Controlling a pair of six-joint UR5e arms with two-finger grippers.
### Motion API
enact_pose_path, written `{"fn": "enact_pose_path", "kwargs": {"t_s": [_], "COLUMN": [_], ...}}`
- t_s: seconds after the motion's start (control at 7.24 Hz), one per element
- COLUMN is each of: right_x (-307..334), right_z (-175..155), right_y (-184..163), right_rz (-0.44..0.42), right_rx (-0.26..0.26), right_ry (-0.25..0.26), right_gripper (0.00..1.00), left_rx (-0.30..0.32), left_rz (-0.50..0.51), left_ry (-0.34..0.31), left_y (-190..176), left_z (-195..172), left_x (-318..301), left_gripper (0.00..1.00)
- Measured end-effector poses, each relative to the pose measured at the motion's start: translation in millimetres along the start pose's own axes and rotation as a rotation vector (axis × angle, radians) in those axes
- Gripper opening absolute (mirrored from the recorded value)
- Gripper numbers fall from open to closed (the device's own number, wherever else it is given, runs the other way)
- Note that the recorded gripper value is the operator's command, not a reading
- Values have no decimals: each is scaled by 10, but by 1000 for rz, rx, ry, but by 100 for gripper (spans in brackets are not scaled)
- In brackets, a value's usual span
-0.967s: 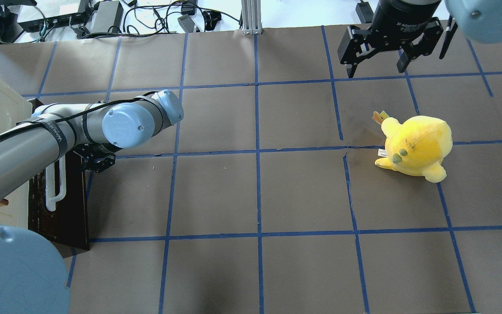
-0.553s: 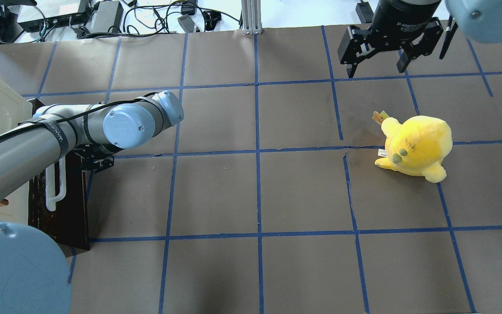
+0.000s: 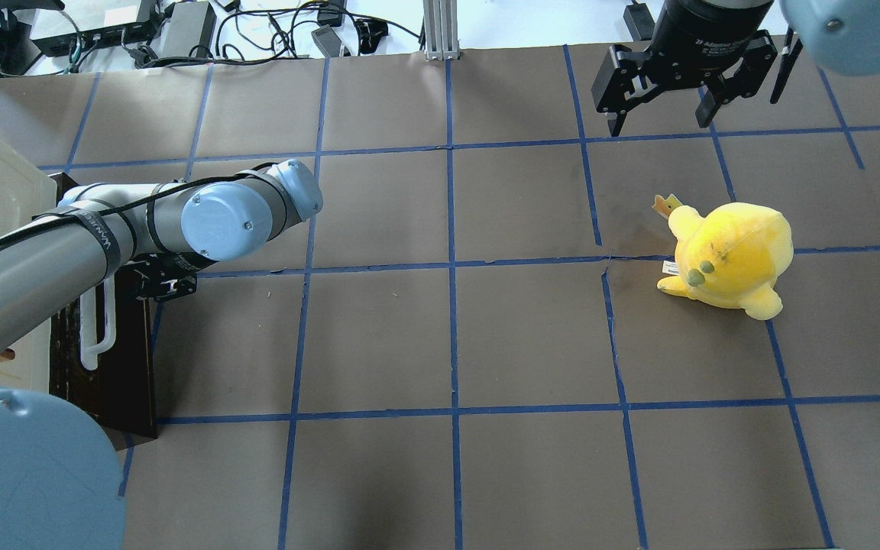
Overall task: Pull drawer sideways
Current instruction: 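Lower the open left gripper around the white drawer handle, then close the left gripper on the white drawer handle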
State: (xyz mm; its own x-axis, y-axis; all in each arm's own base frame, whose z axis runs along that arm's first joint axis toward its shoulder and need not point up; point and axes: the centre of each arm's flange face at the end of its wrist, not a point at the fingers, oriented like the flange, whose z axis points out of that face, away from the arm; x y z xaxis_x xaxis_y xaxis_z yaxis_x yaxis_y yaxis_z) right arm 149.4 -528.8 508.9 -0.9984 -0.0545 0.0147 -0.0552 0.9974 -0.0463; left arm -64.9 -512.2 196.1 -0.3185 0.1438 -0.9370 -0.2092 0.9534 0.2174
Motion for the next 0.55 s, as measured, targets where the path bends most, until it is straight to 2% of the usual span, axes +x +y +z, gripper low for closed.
{"fn": "enact_pose_path", "kwargs": {"t_s": [0.14,0.55], "right_x": [0,0], "right_z": [0,0], "right_y": [0,0], "right_rz": [0,0], "right_rx": [0,0], "right_ry": [0,0], "right_gripper": [100,100], "left_rx": [0,1], "left_rz": [0,-4], "left_ry": [0,2], "left_y": [-1,-2], "left_z": [-1,-5], "left_x": [-2,-11], "left_gripper": [64,45]}}
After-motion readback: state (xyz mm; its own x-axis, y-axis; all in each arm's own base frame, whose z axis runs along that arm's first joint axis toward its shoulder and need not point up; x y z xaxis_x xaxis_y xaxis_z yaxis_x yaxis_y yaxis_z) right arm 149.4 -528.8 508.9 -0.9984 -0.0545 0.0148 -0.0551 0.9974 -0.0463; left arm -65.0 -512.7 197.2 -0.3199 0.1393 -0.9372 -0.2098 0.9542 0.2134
